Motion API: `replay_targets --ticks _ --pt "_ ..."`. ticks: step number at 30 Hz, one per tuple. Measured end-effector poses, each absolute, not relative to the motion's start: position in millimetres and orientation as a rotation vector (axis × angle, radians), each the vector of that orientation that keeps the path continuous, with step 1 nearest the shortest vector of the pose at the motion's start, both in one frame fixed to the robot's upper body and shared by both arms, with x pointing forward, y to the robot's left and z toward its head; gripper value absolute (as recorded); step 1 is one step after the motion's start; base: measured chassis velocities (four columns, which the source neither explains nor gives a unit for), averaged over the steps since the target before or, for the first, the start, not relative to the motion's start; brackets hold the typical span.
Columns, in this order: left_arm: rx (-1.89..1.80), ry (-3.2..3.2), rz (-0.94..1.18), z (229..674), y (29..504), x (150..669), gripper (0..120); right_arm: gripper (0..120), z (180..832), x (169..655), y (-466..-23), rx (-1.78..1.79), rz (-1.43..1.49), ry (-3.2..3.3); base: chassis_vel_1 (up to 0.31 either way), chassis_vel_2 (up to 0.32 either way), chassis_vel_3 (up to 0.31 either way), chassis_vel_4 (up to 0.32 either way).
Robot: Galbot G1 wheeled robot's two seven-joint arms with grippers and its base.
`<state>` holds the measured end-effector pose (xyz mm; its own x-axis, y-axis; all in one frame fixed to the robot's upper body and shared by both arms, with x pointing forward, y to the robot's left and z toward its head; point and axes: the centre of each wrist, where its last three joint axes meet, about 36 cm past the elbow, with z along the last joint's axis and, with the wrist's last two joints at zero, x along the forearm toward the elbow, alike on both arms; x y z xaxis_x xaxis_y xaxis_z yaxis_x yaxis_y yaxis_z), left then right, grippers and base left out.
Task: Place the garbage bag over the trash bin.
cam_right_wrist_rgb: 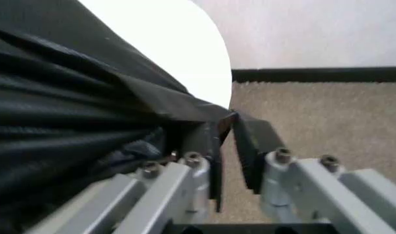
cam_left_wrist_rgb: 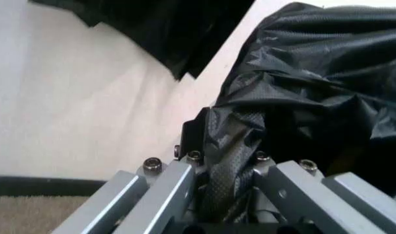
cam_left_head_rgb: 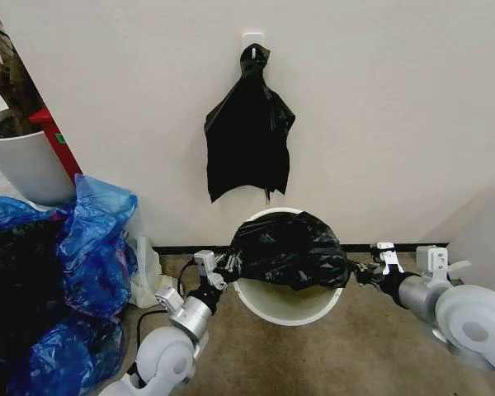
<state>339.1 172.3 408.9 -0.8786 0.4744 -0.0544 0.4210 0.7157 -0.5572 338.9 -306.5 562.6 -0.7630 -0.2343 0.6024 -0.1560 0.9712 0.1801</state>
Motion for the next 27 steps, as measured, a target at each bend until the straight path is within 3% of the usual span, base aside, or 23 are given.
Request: replay_targets --ticks 11,15,23,27 --pt "-0.618 -2.74 0.932 389 174 350 3 53 597 316 -289 0.207 -0.124 -2.507 0.0 0.0 0.0 0.0" --pt "-0.589 -2.73 0.944 389 173 350 3 63 601 313 -287 0.19 -0.13 -2.524 0.0 0.0 0.0 0.0" --pt "-0.581 -2.78 0.82 388 175 352 3 95 627 305 -285 0.193 -0.107 -2.648 0.0 0.0 0.0 0.0" --pt "-0.601 -2.809 0.722 389 175 353 3 100 637 306 -288 0.187 -0.056 -2.703 0.0 0.0 0.0 0.0"
